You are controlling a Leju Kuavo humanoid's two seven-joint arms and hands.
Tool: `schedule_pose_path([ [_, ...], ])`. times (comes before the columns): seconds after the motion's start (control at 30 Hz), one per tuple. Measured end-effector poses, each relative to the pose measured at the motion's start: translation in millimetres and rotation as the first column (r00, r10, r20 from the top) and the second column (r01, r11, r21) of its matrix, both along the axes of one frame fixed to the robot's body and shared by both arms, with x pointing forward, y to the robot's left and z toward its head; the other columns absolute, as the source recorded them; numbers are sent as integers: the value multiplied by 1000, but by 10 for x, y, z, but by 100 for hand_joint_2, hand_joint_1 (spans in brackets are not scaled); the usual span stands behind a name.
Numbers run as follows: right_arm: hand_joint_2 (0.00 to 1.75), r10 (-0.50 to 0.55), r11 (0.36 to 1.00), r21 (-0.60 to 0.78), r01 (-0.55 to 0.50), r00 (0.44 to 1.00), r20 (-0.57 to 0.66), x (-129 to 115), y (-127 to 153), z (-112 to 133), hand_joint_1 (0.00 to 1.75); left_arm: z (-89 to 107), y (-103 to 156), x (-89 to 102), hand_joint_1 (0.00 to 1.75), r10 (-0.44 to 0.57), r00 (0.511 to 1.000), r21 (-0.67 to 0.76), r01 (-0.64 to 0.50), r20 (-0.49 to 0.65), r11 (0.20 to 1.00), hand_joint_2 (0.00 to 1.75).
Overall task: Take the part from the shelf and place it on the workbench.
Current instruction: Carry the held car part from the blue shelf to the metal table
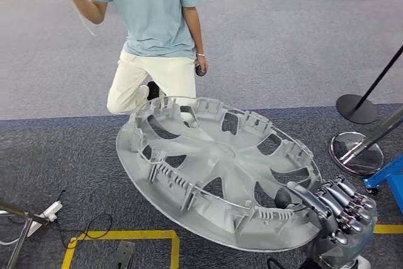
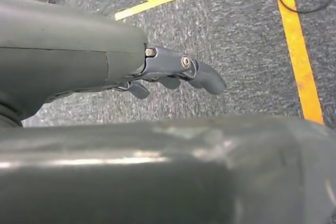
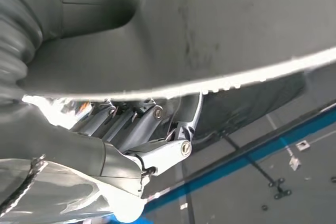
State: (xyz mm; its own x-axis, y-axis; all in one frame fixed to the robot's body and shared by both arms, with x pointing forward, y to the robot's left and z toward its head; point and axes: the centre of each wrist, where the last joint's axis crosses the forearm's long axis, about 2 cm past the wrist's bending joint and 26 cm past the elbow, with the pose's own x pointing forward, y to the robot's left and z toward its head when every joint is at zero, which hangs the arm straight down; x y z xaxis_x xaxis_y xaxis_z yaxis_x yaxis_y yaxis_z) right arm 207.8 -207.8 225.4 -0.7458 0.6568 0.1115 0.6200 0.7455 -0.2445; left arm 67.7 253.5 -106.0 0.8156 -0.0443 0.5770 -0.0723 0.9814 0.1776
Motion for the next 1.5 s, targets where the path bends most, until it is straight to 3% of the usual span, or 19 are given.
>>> schedule_pose_path([
  [0.5, 175, 21, 1000, 7, -20, 1000, -20, 42, 88, -37, 175, -10, 121, -12, 0, 9, 1000, 16, -8, -6, 1000, 0],
  [1.5, 175, 25, 1000, 5, -24, 999, -46, 46, 124, -96, 175, -11, 118, -22, 0, 17, 1000, 13, -17, -10, 1000, 0],
])
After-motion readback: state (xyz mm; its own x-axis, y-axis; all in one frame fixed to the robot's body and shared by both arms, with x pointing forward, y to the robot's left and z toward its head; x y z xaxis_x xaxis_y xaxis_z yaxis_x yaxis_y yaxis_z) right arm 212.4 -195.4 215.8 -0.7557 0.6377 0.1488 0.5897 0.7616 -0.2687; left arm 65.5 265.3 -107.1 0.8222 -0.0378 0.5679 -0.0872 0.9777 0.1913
